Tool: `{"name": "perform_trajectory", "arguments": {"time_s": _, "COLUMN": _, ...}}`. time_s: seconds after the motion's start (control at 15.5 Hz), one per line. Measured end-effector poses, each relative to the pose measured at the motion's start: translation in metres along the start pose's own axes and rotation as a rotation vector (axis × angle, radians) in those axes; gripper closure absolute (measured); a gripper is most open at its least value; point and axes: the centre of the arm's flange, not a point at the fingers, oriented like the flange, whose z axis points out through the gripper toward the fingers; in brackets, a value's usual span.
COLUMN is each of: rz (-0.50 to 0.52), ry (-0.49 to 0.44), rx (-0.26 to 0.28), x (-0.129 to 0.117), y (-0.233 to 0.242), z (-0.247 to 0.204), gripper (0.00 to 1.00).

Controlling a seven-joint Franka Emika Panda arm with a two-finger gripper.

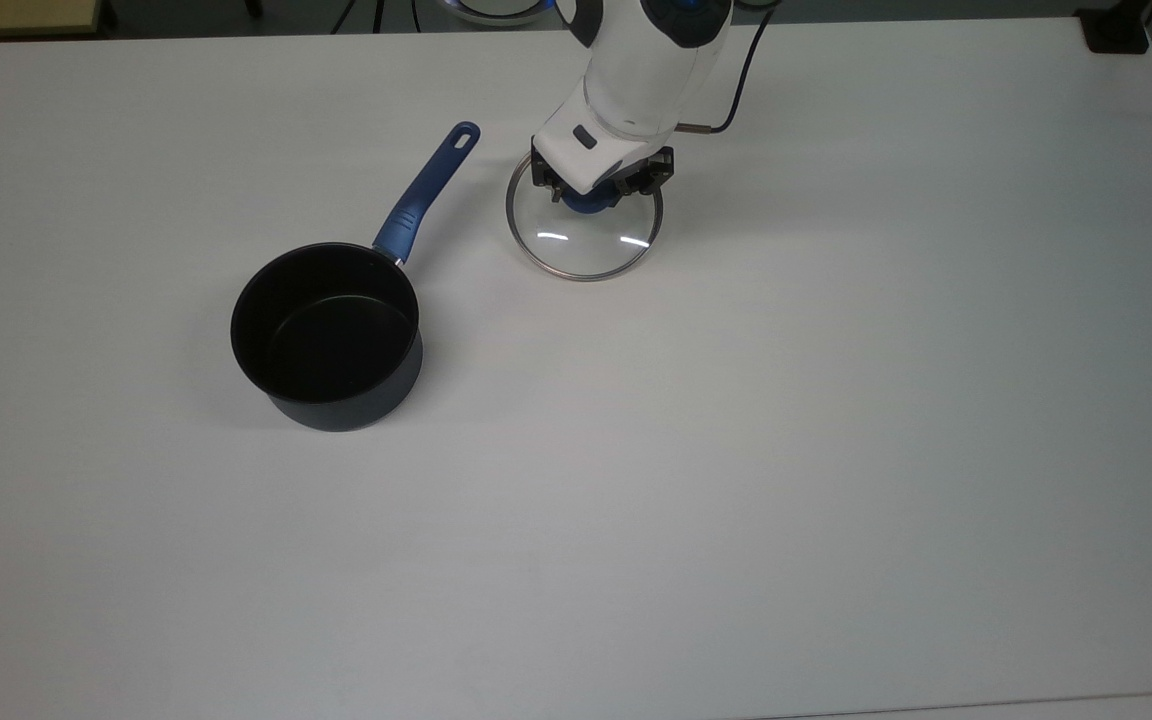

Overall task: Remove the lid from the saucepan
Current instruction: 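Lower the glass lid onto the table beside the saucepan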

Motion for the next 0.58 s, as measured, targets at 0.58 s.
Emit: {"name": "perform_trajectory", "arguments": {"time_s": 0.58, "rz": -0.016, "ry": -0.012, "rx": -0.019, "x": -0.0004, "y": -0.0046, "z": 0.0092, "gripper": 0.39}}
